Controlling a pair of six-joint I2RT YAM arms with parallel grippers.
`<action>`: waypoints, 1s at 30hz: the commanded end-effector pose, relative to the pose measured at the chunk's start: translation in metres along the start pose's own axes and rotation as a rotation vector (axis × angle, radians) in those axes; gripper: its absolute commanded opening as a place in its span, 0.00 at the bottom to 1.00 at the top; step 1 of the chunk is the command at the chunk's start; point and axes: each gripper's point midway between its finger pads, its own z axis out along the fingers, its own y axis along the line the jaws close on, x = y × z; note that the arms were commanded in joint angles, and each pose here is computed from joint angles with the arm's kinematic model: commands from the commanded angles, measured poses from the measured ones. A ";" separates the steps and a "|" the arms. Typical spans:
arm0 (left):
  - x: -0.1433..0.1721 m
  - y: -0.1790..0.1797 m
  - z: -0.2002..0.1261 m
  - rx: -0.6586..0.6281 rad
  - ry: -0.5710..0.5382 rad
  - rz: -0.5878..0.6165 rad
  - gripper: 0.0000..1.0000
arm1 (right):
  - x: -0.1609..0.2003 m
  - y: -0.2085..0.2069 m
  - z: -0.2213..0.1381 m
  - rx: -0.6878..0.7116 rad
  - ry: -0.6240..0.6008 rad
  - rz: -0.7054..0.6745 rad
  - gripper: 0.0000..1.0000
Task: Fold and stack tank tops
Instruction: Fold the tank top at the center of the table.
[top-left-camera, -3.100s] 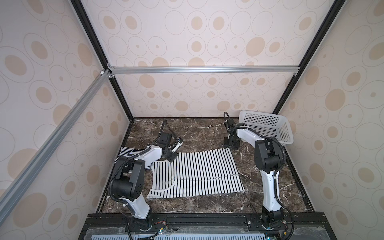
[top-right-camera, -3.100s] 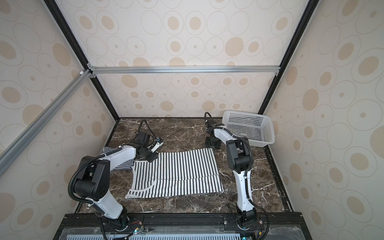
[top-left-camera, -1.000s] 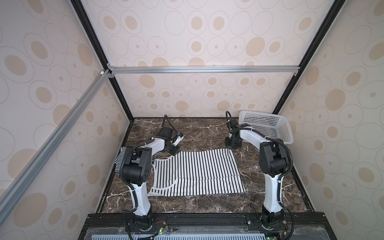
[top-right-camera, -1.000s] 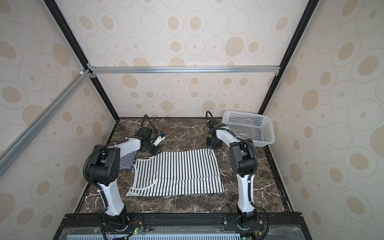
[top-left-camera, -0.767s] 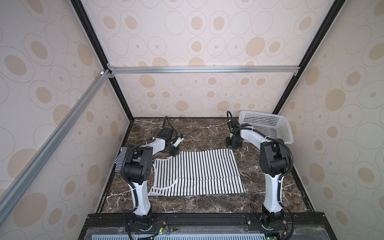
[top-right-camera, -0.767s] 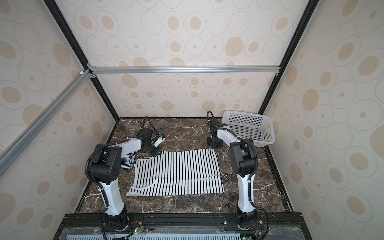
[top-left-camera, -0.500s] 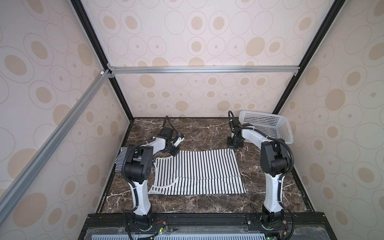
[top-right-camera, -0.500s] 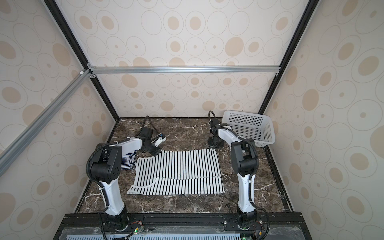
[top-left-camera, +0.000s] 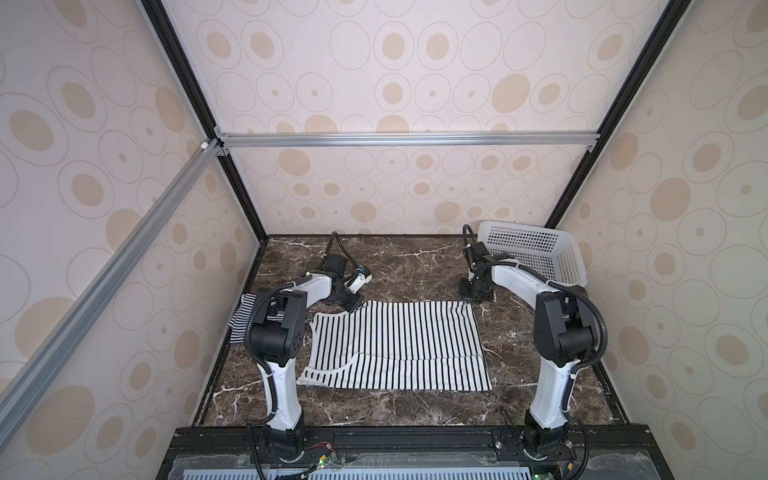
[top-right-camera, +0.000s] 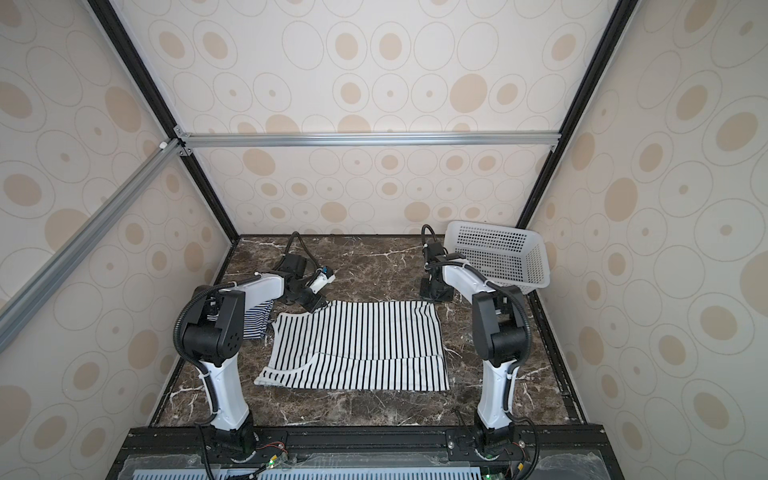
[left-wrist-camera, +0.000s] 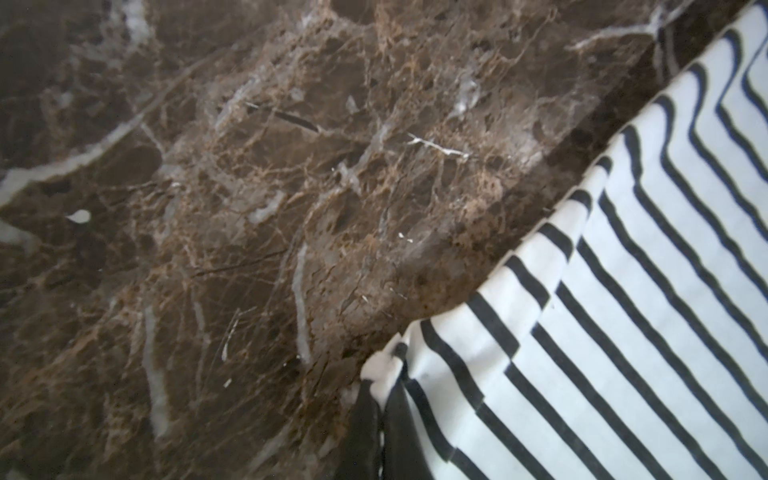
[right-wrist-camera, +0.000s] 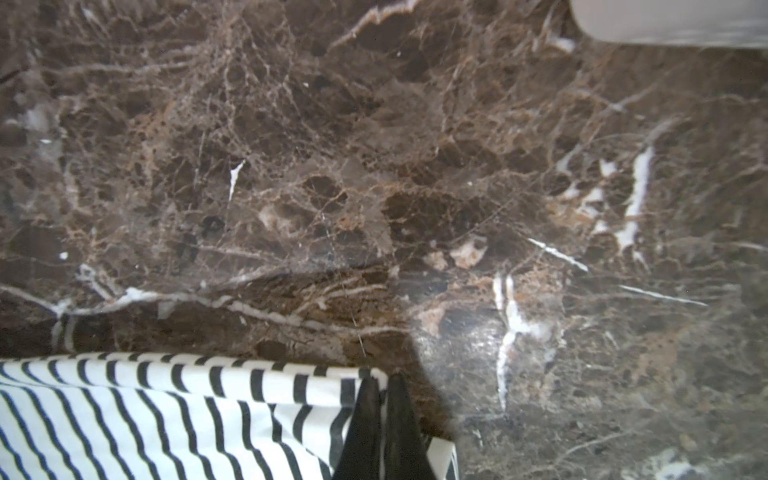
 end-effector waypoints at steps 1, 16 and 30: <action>-0.014 -0.002 -0.022 -0.014 -0.052 0.032 0.00 | 0.001 -0.007 -0.013 0.000 -0.052 0.027 0.00; 0.004 -0.030 -0.066 -0.072 -0.173 0.070 0.00 | 0.030 -0.012 -0.020 -0.081 -0.078 0.039 0.00; 0.044 -0.060 -0.078 -0.045 -0.165 0.092 0.00 | 0.056 -0.017 -0.033 -0.160 -0.127 0.048 0.00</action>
